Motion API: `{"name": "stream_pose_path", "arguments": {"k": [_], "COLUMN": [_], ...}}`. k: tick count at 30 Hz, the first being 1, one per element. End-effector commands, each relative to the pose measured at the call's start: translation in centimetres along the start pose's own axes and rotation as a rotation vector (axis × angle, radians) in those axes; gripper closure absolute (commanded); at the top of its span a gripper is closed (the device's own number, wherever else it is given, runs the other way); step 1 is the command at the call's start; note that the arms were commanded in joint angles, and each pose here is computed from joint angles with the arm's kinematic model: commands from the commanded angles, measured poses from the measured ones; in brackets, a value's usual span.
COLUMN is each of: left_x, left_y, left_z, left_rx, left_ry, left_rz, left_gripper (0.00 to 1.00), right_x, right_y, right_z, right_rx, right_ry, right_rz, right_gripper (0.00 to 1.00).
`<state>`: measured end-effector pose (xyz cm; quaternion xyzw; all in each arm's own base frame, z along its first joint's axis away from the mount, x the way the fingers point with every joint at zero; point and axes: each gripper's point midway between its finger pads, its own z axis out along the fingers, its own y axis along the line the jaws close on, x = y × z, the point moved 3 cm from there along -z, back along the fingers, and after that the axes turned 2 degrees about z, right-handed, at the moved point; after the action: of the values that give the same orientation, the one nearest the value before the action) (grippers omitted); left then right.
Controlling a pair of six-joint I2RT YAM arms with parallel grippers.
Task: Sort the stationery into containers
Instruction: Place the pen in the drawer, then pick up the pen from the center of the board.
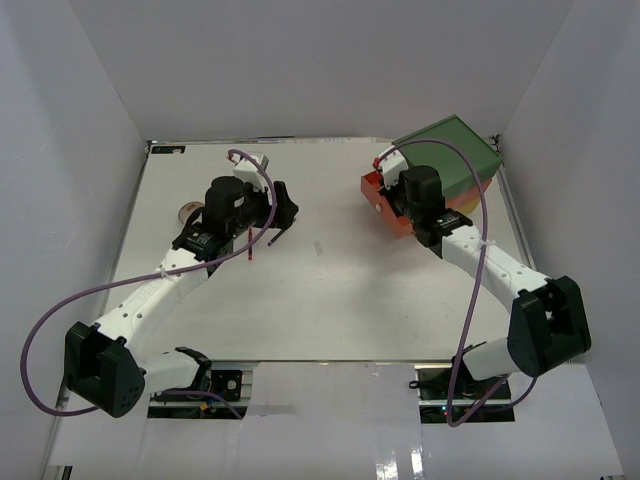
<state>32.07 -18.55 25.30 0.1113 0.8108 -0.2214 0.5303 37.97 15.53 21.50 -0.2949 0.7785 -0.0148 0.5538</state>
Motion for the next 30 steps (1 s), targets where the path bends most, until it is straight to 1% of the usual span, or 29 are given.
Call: {"name": "stream_pose_path", "arguments": {"k": [1,5,7,10,13,17,18,19,20,22,23,24,25,27,28,30], "left_x": [0.1,0.7,0.9,1.0,1.0,1.6,1.7,2.0,2.4,2.8,3.1,3.5,3.6,4.1,4.2,5.2], "left_y": [1.2,1.8,1.9,1.9,2.1,2.2,2.2,2.3,2.3,2.5,2.8,3.2,3.4,4.1,4.9,6.5], "left_z": [-0.8,-0.7,-0.6,-0.6,-0.5,0.1,0.2,0.3,0.6,0.9,1.1,1.2,1.3,1.6,1.6,1.7], "left_rx": [-0.066,-0.097,-0.100,-0.101,-0.113,-0.112,-0.111,-0.112,-0.112,-0.119,-0.133,-0.162,-0.178,-0.217,-0.260,-0.331], "left_ry": [-0.008,0.010,0.019,0.022,0.026,0.059,0.066,0.078,0.095,0.116,0.130,0.146,0.151,0.172,0.180,0.217], "left_rz": [0.029,0.033,0.033,0.033,0.033,0.035,0.035,0.036,0.037,0.039,0.040,0.040,0.037,0.014,0.003,-0.040], "left_gripper": [0.05,0.05,0.05,0.05,0.05,0.05,0.05,0.05,0.05,0.05,0.05,0.05,0.05,0.05,0.06,0.08], "right_x": [-0.9,-0.1,0.1,-0.5,-2.0,-5.0,-5.3,-5.7,-6.4,-6.3,-6.3,-6.8,-6.0,-6.3,-5.3,-5.2], "right_y": [-1.5,-1.2,-1.1,-1.0,-1.2,-1.3,-1.2,-0.9,-0.8,0.3,0.5,1.3,2.0,2.5,3.1,3.4], "right_z": [0.6,1.4,1.7,1.7,0.8,-1.8,-2.3,-2.8,-3.9,-4.6,-5.0,-5.9,-6.1,-7.1,-7.2,-8.0], "right_rx": [0.057,0.044,0.040,0.024,0.017,-0.023,-0.036,-0.049,-0.064,-0.121,-0.126,-0.179,-0.202,-0.233,-0.243,-0.258], "right_ry": [0.001,0.022,0.034,0.031,-0.007,-0.116,-0.130,-0.147,-0.179,-0.203,-0.212,-0.247,-0.237,-0.279,-0.266,-0.299], "right_rz": [-0.018,0.004,0.014,0.040,0.059,0.101,0.114,0.125,0.136,0.164,0.175,0.182,0.205,0.220,0.242,0.261], "right_gripper": [0.76,0.68,0.66,0.63,0.57,0.40,0.37,0.31,0.27,0.21,0.20,0.19,0.17,0.16,0.16,0.16]}}
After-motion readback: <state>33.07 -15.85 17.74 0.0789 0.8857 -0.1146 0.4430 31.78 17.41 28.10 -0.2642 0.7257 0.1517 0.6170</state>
